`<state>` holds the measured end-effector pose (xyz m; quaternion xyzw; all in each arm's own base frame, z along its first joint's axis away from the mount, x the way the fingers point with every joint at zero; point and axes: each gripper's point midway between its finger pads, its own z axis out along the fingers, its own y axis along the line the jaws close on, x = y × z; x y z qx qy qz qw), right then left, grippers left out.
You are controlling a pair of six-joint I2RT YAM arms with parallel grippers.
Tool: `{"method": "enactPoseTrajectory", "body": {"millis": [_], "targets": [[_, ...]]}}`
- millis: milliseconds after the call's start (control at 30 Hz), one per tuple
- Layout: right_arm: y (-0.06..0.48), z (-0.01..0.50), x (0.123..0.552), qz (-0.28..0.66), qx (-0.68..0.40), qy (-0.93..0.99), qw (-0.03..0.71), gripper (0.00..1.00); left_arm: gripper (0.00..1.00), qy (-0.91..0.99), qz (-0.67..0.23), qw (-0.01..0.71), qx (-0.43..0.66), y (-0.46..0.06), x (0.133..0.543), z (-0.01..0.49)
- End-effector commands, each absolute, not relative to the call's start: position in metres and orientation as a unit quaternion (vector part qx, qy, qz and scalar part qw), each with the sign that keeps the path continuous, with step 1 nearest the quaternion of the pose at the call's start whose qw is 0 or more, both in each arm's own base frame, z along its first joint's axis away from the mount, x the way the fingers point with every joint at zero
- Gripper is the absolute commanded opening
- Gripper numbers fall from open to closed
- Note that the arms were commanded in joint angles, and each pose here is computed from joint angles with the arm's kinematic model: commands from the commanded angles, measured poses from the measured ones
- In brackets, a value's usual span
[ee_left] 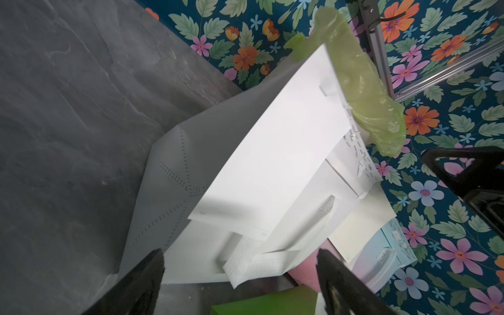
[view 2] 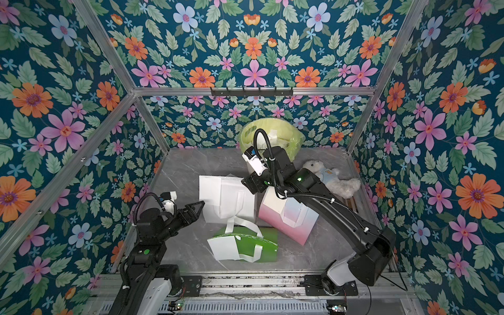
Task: Shred takeout receipts and throw away
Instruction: Pick up the takeout bag at the center of the board.
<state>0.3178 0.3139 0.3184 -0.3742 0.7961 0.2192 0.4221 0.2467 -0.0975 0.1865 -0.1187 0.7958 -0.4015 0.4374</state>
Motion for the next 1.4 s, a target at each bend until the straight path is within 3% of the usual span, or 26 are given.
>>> {"method": "enactPoseTrajectory", "body": {"millis": [0,733,1000,1367], "targets": [[0.326,0.31,0.323,0.213,-0.404,0.793,0.404,0.79,0.87,0.769,-0.436,0.451,-0.125,-0.102,0.251,0.197],[0.364,0.253,0.348,0.194,-0.44,0.814,0.326,0.61,0.76,0.722,-0.475,0.491,-0.112,-0.105,0.264,0.214],[0.366,0.254,0.343,0.194,-0.446,0.812,0.324,0.6,0.85,0.75,-0.436,0.481,-0.126,-0.098,0.27,0.193],[0.369,0.251,0.34,0.188,-0.451,0.811,0.321,0.55,0.78,0.719,-0.48,0.49,-0.11,-0.107,0.273,0.207]]}}
